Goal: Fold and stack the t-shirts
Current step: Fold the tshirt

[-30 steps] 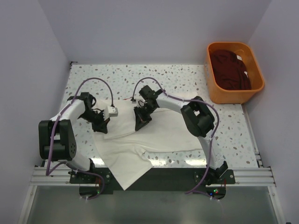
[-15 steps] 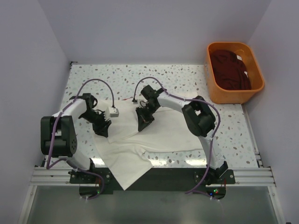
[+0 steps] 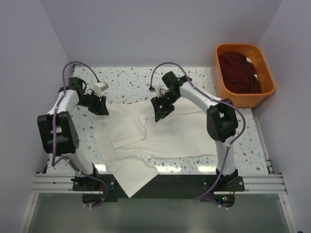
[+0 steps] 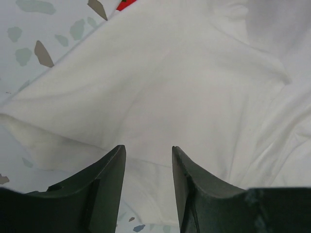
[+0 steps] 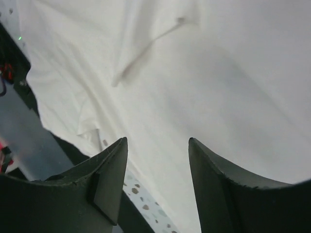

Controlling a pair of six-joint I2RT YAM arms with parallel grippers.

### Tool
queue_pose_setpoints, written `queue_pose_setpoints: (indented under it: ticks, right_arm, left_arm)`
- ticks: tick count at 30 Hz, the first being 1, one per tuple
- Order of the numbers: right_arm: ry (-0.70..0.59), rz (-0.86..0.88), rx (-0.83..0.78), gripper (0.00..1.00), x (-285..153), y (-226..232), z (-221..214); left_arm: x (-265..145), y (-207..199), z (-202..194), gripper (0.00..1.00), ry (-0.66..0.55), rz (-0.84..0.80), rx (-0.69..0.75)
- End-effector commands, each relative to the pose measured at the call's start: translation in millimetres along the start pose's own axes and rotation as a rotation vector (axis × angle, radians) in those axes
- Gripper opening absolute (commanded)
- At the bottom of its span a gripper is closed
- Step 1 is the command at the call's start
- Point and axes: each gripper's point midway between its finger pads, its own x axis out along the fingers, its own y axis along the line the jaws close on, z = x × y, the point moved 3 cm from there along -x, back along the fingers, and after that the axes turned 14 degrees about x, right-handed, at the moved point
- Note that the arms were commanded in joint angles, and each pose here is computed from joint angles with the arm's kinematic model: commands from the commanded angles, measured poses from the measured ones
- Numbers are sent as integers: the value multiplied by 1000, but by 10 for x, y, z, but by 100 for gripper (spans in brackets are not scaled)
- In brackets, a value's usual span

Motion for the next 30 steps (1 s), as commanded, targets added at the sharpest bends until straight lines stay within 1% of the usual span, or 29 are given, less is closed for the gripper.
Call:
queue_pose_setpoints:
  ticks: [1, 3, 4, 6, 7, 9, 10, 12, 16, 18, 20, 23, 24, 25, 26, 27, 28, 29, 30]
  right_arm:
    - [-193, -216, -99, 56, -853, -474, 301]
    - [-226, -305, -67, 51, -1074, -814, 361]
    - [-234, -380, -67, 46, -1153, -999, 404]
    - [-255, -467, -42, 42, -1338, -1313, 443]
    - [-239, -540, -39, 39, -1366, -1504, 447]
    - [-245, -595, -16, 38, -1454, -1735, 459]
    - [-230, -649, -22, 36, -1492, -1850, 453]
    - [-198, -701, -14, 35, -1442, -2056, 416]
    - [-124, -789, -60, 31, -1338, -2331, 358]
    - [-81, -804, -62, 31, -1253, -2440, 293]
    - [-77, -803, -72, 31, -1220, -2483, 306]
    - [-83, -804, -75, 35, -1134, -2563, 410]
    - [-113, -811, -84, 36, -1179, -2550, 533]
    - [-96, -808, -79, 39, -1071, -2639, 562]
    - [-100, -814, -83, 40, -1055, -2659, 618]
    - [-136, -836, -103, 40, -1117, -2640, 779]
    - [-125, -846, -107, 40, -1014, -2740, 825]
    - [-137, -863, -118, 40, -1001, -2757, 902]
    - [-179, -886, -132, 41, -1057, -2764, 1047]
  left_arm:
    - [127, 304, 120, 47, -26, 105, -151]
    - [185, 331, 114, 45, -11, 113, -163]
    - [223, 360, 113, 45, -12, 124, -175]
    - [298, 369, 67, 43, 21, 154, -195]
    - [334, 408, 41, 43, 27, 173, -195]
    - [380, 473, -9, 41, 57, 208, -212]
    - [431, 535, -53, 40, 75, 221, -243]
    - [468, 631, -145, 38, 120, 257, -276]
    - [584, 807, -340, 36, 212, 289, -332]
    - [584, 889, -432, 34, 243, 312, -358]
    - [603, 1012, -515, 33, 287, 328, -376]
    - [605, 1266, -592, 30, 316, 363, -392]
    - [614, 1341, -591, 29, 316, 370, -394]
    - [646, 1471, -579, 28, 323, 372, -396]
    - [653, 1548, -587, 28, 325, 377, -402]
    - [666, 1625, -563, 28, 319, 383, -400]
    - [705, 1764, -515, 28, 306, 396, -393]
    - [721, 1835, -488, 28, 298, 404, -387]
    - [730, 1910, -451, 29, 287, 417, -381]
